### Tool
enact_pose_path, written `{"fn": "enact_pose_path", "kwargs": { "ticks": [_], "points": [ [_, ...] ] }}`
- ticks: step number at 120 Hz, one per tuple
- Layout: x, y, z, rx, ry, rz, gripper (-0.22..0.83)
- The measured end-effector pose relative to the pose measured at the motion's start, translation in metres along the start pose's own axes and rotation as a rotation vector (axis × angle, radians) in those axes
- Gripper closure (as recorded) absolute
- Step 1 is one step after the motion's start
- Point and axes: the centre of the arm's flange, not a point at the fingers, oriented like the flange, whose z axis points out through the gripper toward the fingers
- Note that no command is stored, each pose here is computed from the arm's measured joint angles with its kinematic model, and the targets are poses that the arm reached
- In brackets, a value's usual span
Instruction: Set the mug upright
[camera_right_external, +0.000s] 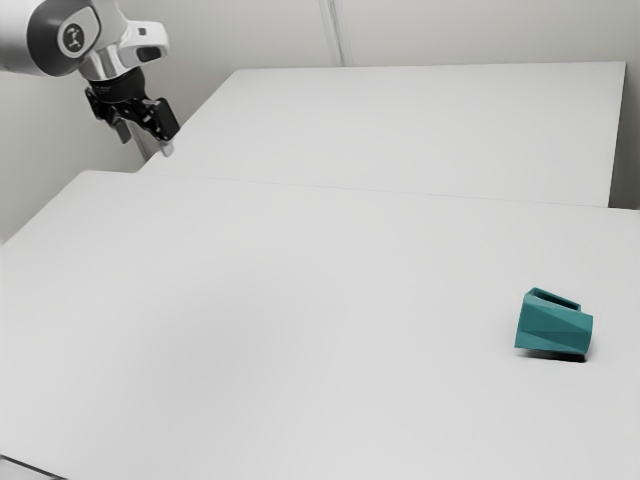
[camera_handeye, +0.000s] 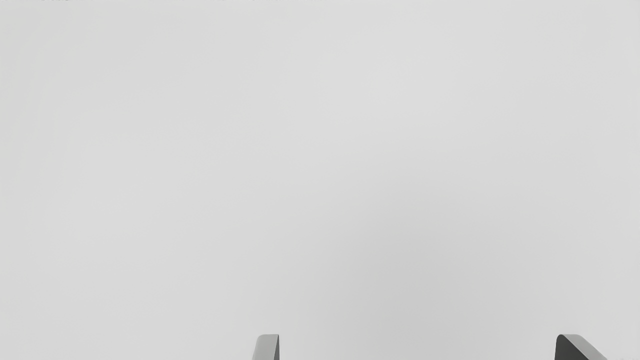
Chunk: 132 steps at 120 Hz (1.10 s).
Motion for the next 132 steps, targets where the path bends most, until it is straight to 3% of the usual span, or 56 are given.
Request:
{"fn": "enact_pose_path", "kwargs": {
  "ticks": [40,73,91,132],
  "points": [
    [0.010,0.010,0.003,-0.006,0.034,0.036,0.00],
    [0.052,0.061,0.083,-0.316,-0.024,-0.004,0.00],
    [0.074,0.132,0.136,-0.487,-0.085,-0.015,0.00],
    [0.078,0.285,0.219,-0.802,-0.233,-0.168,0.00]
  ]
}}
